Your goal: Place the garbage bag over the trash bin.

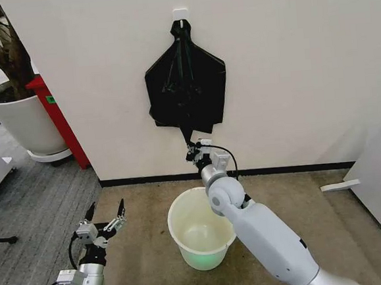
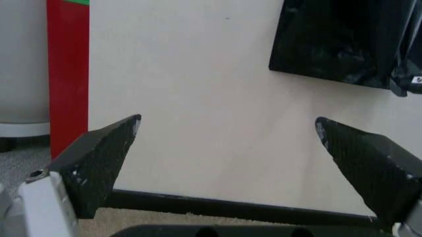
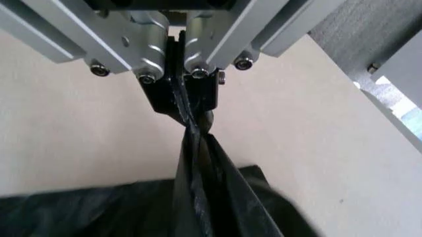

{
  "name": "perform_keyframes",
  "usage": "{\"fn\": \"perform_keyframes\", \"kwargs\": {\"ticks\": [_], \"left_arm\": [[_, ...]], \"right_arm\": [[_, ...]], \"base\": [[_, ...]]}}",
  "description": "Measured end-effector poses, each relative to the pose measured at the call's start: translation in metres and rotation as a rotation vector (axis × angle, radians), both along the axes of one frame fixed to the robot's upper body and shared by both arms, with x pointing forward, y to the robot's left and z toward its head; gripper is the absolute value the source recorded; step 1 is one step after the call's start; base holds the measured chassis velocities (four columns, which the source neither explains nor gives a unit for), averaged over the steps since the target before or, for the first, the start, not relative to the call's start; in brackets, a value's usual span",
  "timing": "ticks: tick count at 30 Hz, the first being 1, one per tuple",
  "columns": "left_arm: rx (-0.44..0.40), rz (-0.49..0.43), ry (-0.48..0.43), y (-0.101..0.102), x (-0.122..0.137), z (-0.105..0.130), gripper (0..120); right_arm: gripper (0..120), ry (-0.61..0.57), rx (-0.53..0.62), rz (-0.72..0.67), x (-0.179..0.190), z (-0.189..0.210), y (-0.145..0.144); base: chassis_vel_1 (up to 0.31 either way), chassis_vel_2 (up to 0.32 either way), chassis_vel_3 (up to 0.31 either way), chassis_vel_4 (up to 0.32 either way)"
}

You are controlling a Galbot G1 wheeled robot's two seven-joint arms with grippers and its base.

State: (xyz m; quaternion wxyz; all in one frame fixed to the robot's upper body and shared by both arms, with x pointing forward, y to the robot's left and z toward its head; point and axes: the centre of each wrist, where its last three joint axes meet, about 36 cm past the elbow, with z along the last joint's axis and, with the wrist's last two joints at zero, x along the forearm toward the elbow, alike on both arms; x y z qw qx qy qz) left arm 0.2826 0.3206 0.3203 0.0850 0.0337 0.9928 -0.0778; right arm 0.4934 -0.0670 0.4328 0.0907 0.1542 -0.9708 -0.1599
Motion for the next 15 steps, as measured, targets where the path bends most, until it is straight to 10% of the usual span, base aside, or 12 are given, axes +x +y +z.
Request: {"fn": "perform_keyframes", "kwargs": {"ticks": [15], "left_arm": [[0.004, -0.002, -0.006, 0.002, 0.002, 0.002, 100]], "right_arm": [[1, -0.046, -0.016, -0.036, -0.006, 0.009, -0.019]], "base": [[0.0, 0.0, 0.0, 0.0]]}}
